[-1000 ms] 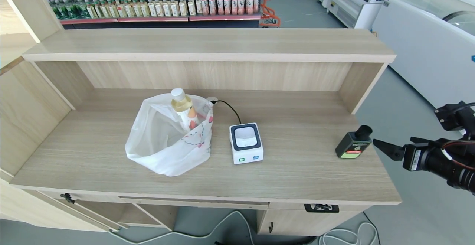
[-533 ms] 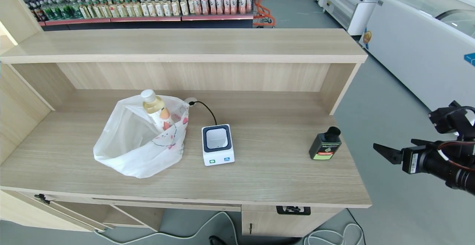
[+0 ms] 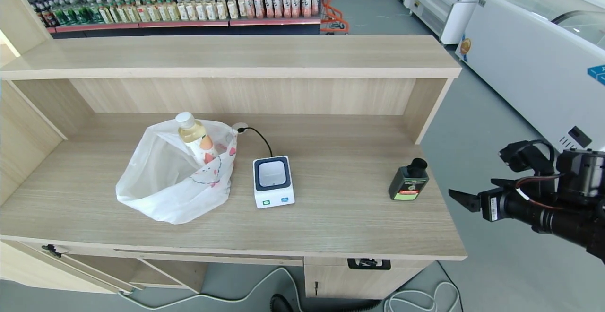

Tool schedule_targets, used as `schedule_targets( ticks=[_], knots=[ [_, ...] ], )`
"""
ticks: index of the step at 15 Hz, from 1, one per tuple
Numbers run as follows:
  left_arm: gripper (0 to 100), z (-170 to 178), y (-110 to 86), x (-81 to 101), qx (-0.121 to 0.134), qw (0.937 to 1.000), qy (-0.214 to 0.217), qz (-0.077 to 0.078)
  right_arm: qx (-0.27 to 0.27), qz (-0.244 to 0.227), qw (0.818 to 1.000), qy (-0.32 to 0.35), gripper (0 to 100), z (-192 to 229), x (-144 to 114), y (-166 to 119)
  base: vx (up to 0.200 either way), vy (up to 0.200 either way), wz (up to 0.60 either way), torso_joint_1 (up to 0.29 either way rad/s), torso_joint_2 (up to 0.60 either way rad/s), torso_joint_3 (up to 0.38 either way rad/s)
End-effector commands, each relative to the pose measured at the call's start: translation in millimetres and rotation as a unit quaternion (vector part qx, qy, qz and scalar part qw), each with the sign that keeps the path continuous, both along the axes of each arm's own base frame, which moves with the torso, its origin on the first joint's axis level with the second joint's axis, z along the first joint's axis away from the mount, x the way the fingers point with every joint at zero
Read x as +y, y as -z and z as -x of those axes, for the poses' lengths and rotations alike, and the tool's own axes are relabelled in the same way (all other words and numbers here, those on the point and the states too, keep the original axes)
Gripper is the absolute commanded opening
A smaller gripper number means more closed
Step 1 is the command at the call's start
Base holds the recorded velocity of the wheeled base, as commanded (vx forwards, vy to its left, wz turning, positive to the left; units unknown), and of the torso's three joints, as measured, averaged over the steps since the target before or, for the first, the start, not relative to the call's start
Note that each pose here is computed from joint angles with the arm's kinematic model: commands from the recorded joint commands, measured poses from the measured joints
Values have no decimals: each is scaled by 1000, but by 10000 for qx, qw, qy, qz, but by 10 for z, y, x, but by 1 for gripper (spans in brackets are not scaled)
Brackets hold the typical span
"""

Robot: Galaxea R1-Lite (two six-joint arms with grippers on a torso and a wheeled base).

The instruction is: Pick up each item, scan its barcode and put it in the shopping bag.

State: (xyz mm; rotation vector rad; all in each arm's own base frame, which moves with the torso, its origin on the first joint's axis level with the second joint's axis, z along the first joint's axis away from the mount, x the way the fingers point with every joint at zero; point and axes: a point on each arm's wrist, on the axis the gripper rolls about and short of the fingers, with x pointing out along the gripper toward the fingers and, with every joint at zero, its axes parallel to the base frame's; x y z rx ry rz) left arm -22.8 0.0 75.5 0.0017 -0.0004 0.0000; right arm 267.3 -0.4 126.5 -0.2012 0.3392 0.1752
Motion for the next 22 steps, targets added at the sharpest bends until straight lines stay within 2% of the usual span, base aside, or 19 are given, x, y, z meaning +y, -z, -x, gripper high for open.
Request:
schedule_targets(
  ticks=[1, 3, 8, 12, 14, 22],
  knots=[
    [100, 0, 0, 0, 2, 10000, 0, 1, 143, 202, 9996, -168, 100, -222, 47, 141, 0, 0, 0, 0, 0, 0],
    [100, 0, 0, 0, 2, 10000, 0, 1, 164, 322, 9987, -364, 100, -295, 121, 181, 0, 0, 0, 0, 0, 0],
    [100, 0, 0, 0, 2, 10000, 0, 1, 369, 262, 9953, -857, 100, -384, 312, 355, 0, 0, 0, 0, 0, 0],
    [100, 0, 0, 0, 2, 10000, 0, 1, 32, 311, 9909, -1306, 100, -576, 455, 354, 0, 0, 0, 0, 0, 0],
    [100, 0, 0, 0, 2, 10000, 0, 1, -143, 707, 9855, -1535, 100, -672, 475, 361, 0, 0, 0, 0, 0, 0],
    [100, 0, 0, 0, 2, 10000, 0, 1, -235, 934, 9798, -1752, 100, -856, 545, 450, 0, 0, 0, 0, 0, 0]
  ],
)
